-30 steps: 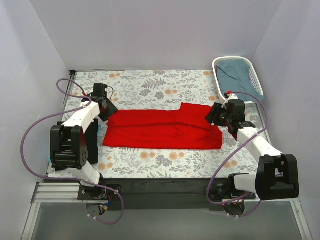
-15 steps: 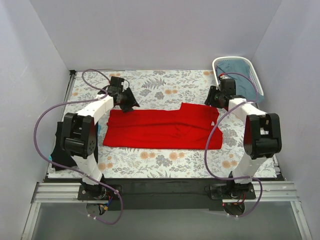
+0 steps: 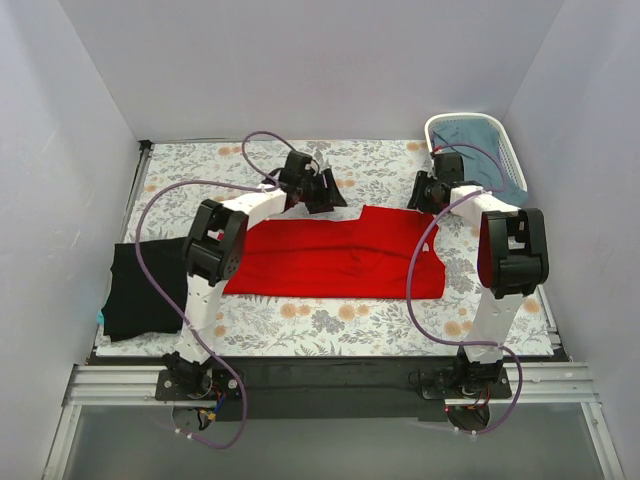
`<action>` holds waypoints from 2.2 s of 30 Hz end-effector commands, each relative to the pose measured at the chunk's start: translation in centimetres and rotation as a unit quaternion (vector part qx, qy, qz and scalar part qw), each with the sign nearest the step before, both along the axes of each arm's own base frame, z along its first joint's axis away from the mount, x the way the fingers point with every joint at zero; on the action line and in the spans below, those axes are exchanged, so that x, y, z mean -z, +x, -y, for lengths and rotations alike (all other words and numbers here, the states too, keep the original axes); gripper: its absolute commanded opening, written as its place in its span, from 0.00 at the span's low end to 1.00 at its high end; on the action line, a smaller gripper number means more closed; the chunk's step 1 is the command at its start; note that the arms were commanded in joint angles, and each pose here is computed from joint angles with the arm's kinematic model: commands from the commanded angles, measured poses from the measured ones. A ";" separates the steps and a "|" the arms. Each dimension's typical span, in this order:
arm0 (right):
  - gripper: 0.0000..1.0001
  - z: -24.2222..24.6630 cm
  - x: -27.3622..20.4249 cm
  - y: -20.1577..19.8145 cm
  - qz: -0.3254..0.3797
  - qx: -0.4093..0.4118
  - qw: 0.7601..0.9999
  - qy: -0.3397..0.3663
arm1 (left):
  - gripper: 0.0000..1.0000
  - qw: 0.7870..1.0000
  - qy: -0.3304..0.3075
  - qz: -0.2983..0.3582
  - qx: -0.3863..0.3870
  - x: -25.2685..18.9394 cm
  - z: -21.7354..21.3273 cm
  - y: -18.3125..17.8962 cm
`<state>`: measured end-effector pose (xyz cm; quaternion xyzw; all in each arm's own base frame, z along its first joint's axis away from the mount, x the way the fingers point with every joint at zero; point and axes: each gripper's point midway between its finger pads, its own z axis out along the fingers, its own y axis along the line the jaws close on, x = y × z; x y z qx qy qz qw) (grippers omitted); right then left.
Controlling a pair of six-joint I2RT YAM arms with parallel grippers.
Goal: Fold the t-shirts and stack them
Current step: Fold the tshirt
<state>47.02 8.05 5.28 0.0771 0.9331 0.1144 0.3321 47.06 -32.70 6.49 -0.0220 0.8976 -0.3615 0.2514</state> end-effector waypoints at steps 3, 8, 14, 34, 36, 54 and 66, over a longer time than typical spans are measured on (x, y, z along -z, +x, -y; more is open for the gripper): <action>0.48 0.8 -1.3 1.0 0.017 0.014 1.000 -0.005 | 0.51 0.993 -0.033 0.095 0.057 -2.7 5.7 2.2; 0.48 1.0 -1.4 0.8 0.017 0.016 1.000 0.001 | 0.50 0.994 -0.028 0.082 0.062 -0.1 7.2 2.8; 0.48 0.5 -1.6 0.7 0.016 0.011 1.000 0.014 | 0.49 0.995 -0.020 0.078 0.065 1.2 8.1 2.9; 0.47 0.8 -3.2 0.3 0.030 0.009 0.999 0.021 | 0.14 0.995 -0.003 0.062 0.082 2.9 10.4 1.3; 0.47 0.7 -3.3 0.3 0.031 0.008 0.999 0.024 | 0.04 0.994 -0.007 0.071 0.082 1.7 10.7 1.6; 0.53 0.4 -2.4 0.3 0.022 -0.006 0.999 0.028 | 0.00 0.988 -0.060 0.120 0.076 -7.1 10.2 0.1; 0.54 -0.4 -2.1 0.3 0.016 -0.019 0.999 0.046 | 0.00 0.988 -0.078 0.104 0.085 -7.4 9.1 -2.7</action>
